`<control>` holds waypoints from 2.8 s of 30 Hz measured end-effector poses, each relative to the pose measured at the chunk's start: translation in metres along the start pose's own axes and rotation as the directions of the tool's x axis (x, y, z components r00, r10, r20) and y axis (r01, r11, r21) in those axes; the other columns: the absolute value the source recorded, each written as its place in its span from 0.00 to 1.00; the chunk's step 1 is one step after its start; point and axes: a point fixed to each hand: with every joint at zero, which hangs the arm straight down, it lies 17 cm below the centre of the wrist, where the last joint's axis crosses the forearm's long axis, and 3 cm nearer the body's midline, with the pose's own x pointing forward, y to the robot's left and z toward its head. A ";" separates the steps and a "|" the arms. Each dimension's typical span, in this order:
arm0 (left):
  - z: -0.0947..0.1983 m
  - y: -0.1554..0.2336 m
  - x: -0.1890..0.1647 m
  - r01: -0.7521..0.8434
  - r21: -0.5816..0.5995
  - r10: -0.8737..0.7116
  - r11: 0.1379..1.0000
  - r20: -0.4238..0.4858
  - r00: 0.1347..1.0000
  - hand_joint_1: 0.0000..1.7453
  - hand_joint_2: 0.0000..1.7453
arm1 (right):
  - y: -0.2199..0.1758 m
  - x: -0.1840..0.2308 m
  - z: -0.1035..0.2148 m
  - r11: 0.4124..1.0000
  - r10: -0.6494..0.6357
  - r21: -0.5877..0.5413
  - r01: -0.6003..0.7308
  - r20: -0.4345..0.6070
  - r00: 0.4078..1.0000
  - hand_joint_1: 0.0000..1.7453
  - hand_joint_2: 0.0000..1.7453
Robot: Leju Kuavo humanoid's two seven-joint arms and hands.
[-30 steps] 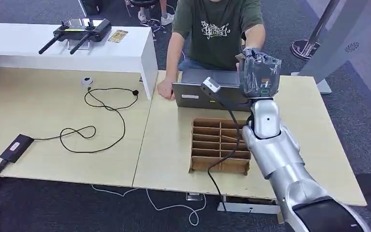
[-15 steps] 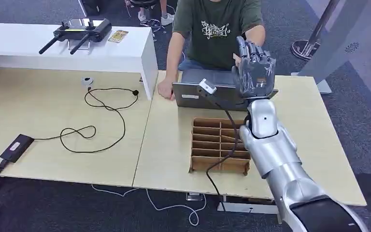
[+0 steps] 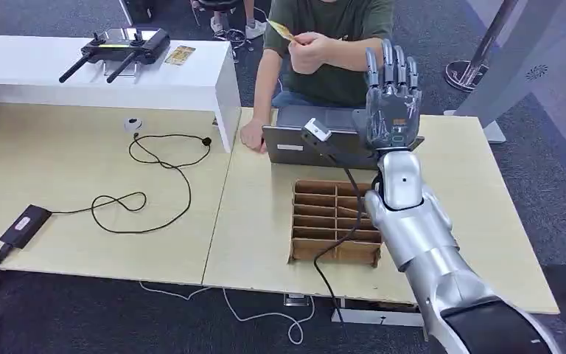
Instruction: Pass the card to the sensor for recognition and then transmit it.
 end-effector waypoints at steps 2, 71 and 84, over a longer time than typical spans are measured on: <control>0.000 0.000 0.000 0.003 -0.001 -0.003 1.000 0.000 1.000 0.00 0.00 | 0.000 0.000 0.000 1.000 0.000 -0.001 0.000 0.000 1.000 0.00 1.00; -0.001 -0.015 -0.017 -0.034 0.060 0.035 0.998 -0.015 0.999 0.00 0.00 | -0.143 -0.140 0.244 0.978 0.058 -0.171 -0.119 -0.324 0.944 0.00 1.00; -0.001 -0.018 -0.016 -0.040 0.057 0.040 0.998 -0.007 0.999 0.00 0.00 | -0.151 -0.124 0.256 0.978 0.101 -0.153 -0.140 -0.238 0.966 0.00 1.00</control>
